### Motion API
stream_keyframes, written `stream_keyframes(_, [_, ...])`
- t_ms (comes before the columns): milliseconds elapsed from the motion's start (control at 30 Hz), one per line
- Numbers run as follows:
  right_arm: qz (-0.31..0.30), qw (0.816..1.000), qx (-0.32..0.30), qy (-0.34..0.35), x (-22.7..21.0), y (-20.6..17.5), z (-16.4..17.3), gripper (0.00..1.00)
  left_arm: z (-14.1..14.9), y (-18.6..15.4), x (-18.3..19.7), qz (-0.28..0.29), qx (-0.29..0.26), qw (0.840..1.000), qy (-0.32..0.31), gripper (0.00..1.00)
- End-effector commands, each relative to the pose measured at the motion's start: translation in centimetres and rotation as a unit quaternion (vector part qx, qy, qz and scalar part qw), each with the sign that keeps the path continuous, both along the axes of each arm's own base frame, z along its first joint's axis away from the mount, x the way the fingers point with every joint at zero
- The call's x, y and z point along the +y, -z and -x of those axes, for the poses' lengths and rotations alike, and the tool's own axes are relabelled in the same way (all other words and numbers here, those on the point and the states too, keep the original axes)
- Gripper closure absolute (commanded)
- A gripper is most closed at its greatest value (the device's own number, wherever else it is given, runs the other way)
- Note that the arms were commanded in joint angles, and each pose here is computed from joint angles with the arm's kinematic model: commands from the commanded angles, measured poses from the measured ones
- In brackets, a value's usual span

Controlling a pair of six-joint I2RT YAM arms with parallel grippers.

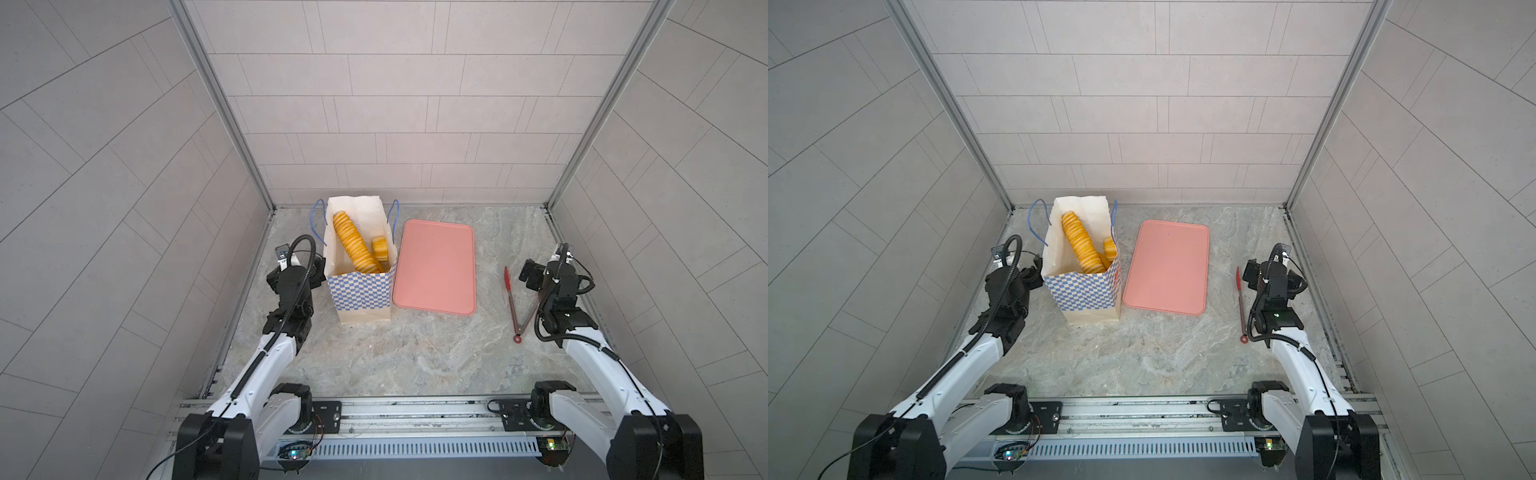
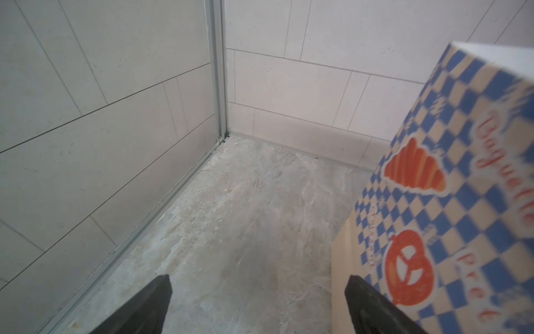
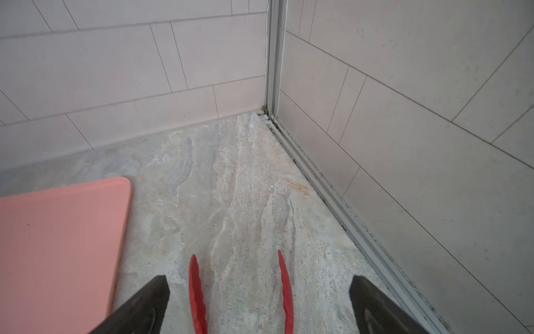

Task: Pack bread into a paper bag
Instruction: Reset both arms

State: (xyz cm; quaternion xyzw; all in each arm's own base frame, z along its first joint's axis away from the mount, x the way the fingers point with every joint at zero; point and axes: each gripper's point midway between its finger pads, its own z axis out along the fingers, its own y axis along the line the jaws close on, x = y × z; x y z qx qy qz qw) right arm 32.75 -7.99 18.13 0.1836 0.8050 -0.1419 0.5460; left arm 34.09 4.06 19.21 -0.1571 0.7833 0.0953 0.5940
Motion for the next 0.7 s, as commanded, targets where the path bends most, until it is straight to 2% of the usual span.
stream_keyframes(0, [0.071, 0.997, -0.028, -0.023, 0.7, -0.6, -0.8, 0.01, -0.5, -0.4, 1.1, -0.042, -0.010, 0.999, -0.022, 0.00])
stream_keyframes(133, [0.089, 0.995, -0.003, -0.048, 1.7, 4.4, -1.0, 0.01, -1.7, 3.4, 0.5, -0.030, 0.012, 0.999, -0.012, 0.00])
stream_keyframes(200, [0.093, 0.994, 0.002, -0.060, 2.1, 6.0, -1.7, 0.01, -2.9, 4.9, 0.2, -0.043, 0.031, 0.999, -0.002, 0.00])
stream_keyframes(300, [0.087, 0.995, 0.015, -0.055, 2.2, 6.4, -3.5, 0.01, -3.9, 7.1, 0.8, -0.067, 0.067, 0.995, -0.017, 0.00])
stream_keyframes(367, [0.087, 0.994, 0.038, -0.048, 2.1, 6.9, -5.1, 0.01, -4.1, 8.4, 1.0, -0.065, 0.055, 0.996, -0.026, 0.00])
stream_keyframes(433, [0.049, 0.996, 0.042, -0.069, 3.2, 7.4, -5.9, 0.00, -4.2, 9.9, 0.7, -0.066, 0.054, 0.996, -0.012, 0.01])
stream_keyframes(500, [0.065, 0.993, 0.009, -0.101, 4.5, 8.6, -5.8, 0.01, -4.5, 9.9, 0.3, -0.070, 0.038, 0.997, 0.002, 0.02])
stream_keyframes(533, [0.083, 0.989, -0.033, -0.118, 5.0, 8.3, -5.7, 0.00, -4.6, 9.9, 0.0, -0.070, 0.039, 0.997, 0.011, 0.02])
stream_keyframes(567, [0.090, 0.988, -0.045, -0.116, 5.1, 8.1, -5.3, 0.00, -4.6, 10.1, -0.3, -0.070, 0.041, 0.997, 0.019, 0.01])
stream_keyframes(667, [0.073, 0.989, 0.021, -0.127, 5.4, 9.0, -5.6, 0.01, -4.7, 10.1, -0.4, -0.073, 0.039, 0.996, 0.023, 0.00])
